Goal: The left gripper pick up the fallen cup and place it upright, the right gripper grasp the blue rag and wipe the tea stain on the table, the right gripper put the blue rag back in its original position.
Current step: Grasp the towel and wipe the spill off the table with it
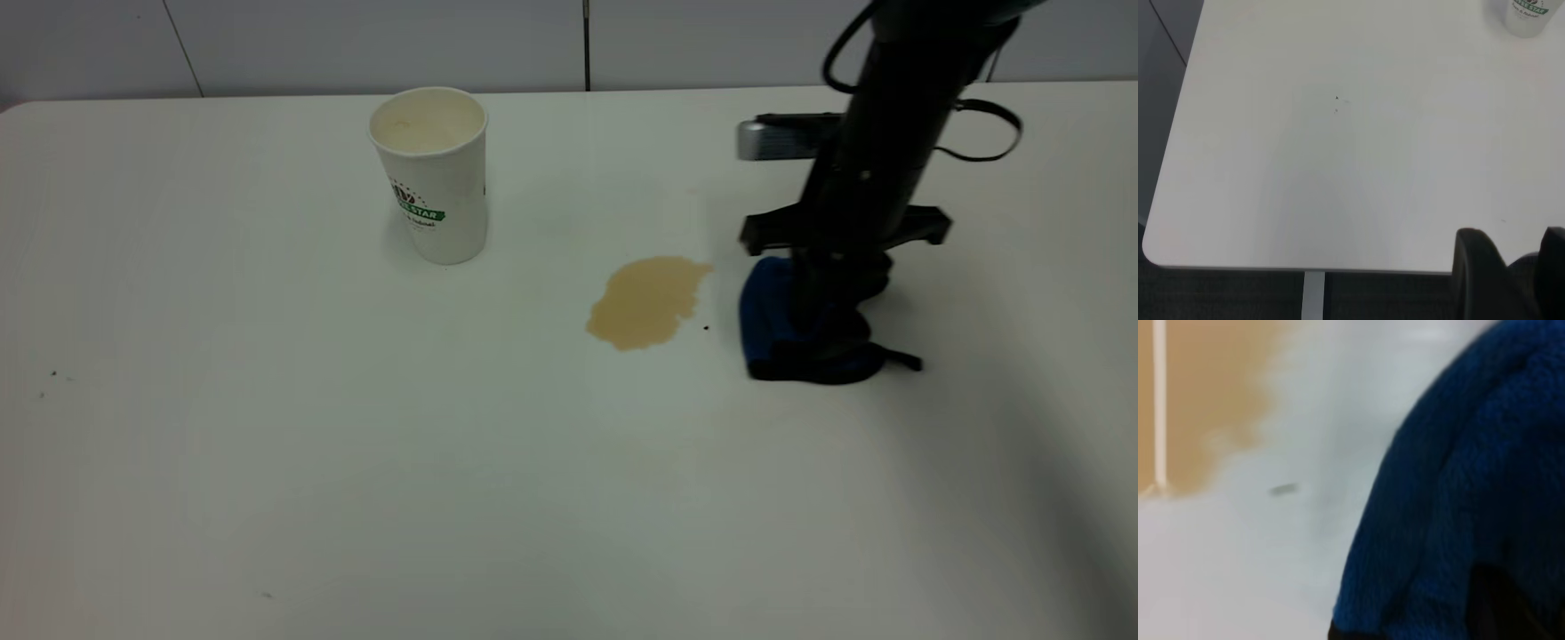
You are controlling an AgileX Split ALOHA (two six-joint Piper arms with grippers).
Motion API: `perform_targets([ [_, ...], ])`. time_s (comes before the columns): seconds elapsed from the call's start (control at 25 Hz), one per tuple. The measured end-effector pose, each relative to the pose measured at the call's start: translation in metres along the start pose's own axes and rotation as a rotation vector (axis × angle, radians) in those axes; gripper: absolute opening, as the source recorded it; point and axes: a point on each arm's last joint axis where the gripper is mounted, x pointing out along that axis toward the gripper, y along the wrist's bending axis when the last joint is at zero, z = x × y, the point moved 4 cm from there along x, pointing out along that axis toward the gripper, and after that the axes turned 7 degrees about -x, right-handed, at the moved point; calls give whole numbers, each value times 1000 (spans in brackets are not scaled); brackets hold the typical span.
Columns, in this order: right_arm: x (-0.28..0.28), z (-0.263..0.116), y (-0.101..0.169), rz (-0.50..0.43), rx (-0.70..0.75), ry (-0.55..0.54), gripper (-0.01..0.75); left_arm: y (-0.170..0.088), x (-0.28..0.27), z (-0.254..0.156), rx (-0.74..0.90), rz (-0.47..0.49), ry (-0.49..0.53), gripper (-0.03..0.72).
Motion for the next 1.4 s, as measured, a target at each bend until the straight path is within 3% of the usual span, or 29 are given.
perform_targets([
  [0.12,3,5,49,11,-110,11,64,0,0,0,0,0,0,240],
  [0.32,4,14,107,18,-231,-33,64,0,0,0,0,0,0,240],
  [0.44,3,21,125,17,-261,-90,64,0,0,0,0,0,0,240],
  [0.6,3,32,128,6,-264,-178,64,0,0,0,0,0,0,240],
  [0.88,13,52,102,-56,-249,-325,64,0,0,0,0,0,0,240],
  [1.12,6,61,35,-91,-113,-372,64,0,0,0,0,0,0,240],
  [1.24,-1,57,-4,-99,-22,-349,64,0,0,0,0,0,0,240],
  [1.4,-5,41,-33,-95,45,-249,64,0,0,0,0,0,0,240],
])
